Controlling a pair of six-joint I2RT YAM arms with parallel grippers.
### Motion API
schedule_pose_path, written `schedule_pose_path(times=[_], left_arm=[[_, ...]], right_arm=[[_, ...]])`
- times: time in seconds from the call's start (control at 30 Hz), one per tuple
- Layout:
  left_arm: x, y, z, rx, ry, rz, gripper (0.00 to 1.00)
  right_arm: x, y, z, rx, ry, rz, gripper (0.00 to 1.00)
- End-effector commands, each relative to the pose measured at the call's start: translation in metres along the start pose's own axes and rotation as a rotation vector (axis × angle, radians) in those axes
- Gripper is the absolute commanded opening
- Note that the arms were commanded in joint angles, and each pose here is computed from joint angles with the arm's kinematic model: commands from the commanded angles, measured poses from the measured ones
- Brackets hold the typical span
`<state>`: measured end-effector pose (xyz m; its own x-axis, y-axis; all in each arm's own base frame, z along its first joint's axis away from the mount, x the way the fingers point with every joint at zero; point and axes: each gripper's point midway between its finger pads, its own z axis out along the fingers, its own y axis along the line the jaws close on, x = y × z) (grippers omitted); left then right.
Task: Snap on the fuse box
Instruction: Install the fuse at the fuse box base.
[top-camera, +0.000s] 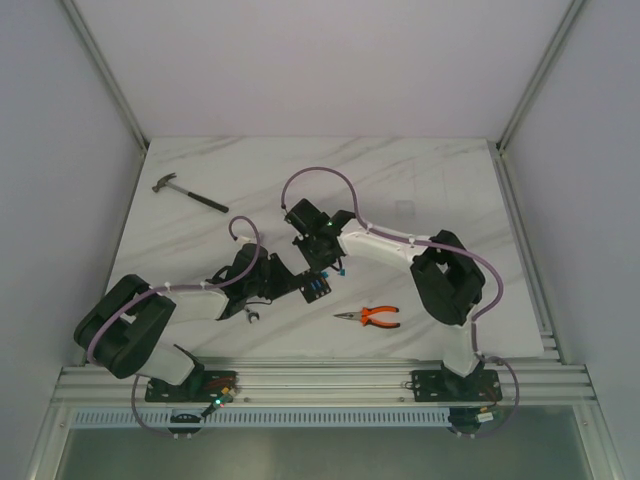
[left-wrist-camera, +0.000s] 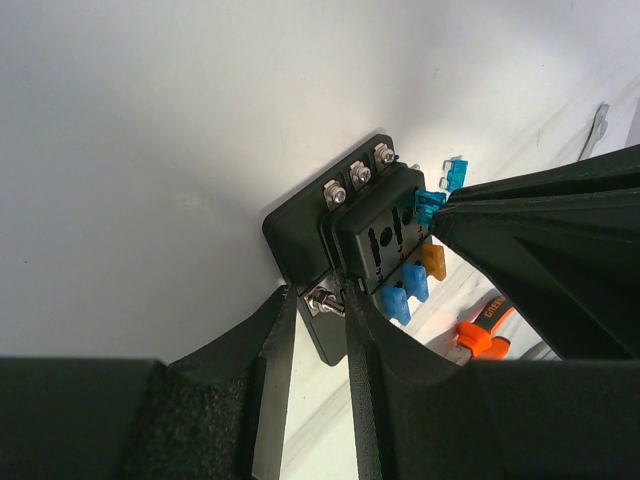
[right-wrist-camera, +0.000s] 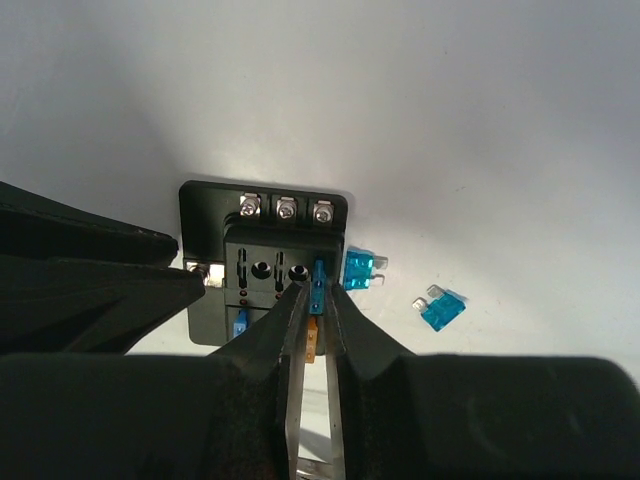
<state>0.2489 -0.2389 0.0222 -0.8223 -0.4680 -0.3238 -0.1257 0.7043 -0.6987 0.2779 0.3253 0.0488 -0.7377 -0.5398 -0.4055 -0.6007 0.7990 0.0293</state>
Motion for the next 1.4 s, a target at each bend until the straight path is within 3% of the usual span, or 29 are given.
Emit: schedule_pose_path(times=[0.0, 0.37, 1.37], left_arm=[[0.007, 0.013, 0.002, -0.044, 0.031, 0.011, 0.35], [0.007, 0.012, 0.002, -0.044, 0.030, 0.011, 0.35], [0.009, 0.014, 0.003, -0.051, 0.038, 0.006, 0.35]], right_arm=[[-0.002, 0.001, 0.002, -0.003, 0.022, 0.017, 0.17], [0.012, -0.006, 0.008, 0.043, 0.097, 0.023, 0.00], [0.092, -0.008, 0.054, 0.080, 0.352, -0.055, 0.00]])
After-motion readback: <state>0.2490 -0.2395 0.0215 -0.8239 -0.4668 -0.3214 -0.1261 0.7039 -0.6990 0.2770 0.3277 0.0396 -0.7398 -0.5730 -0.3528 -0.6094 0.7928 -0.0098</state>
